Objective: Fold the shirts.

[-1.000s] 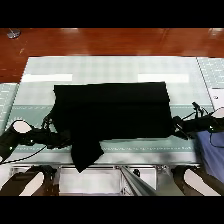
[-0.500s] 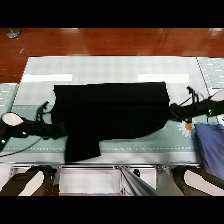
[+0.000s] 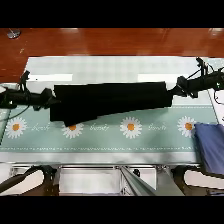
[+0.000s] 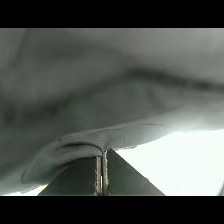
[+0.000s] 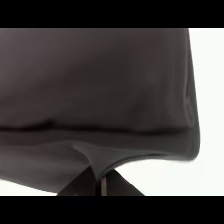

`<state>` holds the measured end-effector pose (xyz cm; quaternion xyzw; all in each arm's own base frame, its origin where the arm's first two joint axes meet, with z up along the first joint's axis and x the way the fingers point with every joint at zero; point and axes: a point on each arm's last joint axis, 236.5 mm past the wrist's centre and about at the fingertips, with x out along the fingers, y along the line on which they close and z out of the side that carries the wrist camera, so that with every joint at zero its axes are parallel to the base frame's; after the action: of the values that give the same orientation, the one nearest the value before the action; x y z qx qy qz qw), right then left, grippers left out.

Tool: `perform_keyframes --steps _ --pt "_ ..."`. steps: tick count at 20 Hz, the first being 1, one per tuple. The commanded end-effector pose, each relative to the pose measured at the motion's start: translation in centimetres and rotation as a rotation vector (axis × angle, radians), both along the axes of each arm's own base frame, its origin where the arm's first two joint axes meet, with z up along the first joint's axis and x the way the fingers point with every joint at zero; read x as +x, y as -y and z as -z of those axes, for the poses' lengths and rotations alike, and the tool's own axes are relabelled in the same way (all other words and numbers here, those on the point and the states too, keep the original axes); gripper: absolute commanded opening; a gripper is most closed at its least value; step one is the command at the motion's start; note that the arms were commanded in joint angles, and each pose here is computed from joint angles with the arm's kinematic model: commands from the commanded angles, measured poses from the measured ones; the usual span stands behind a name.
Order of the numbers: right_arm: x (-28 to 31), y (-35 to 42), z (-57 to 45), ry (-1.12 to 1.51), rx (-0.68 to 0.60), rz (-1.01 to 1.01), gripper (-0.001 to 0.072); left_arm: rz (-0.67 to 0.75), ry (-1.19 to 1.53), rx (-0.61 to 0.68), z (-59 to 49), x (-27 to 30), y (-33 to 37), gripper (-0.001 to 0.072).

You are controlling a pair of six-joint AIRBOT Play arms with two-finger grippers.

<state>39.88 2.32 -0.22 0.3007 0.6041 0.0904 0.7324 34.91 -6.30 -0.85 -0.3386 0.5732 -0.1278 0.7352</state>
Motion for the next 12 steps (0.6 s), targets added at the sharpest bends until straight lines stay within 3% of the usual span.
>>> perform_keyframes --steps 1,7,12 --pt "3.1 0.2 -0.3 0.049 0.032 0.057 0.0017 -0.014 0.007 -0.028 0.3 4.7 0.4 0.0026" --pt "4.8 -1.0 3.0 0.007 0.124 0.102 0.0018 -0.028 -0.045 -0.043 3.1 8.4 0.1 0.0026" --pt "5.9 -1.8 4.8 -0.010 0.161 0.144 0.0018 -0.141 0.042 0.008 3.3 12.0 -2.0 0.0026"
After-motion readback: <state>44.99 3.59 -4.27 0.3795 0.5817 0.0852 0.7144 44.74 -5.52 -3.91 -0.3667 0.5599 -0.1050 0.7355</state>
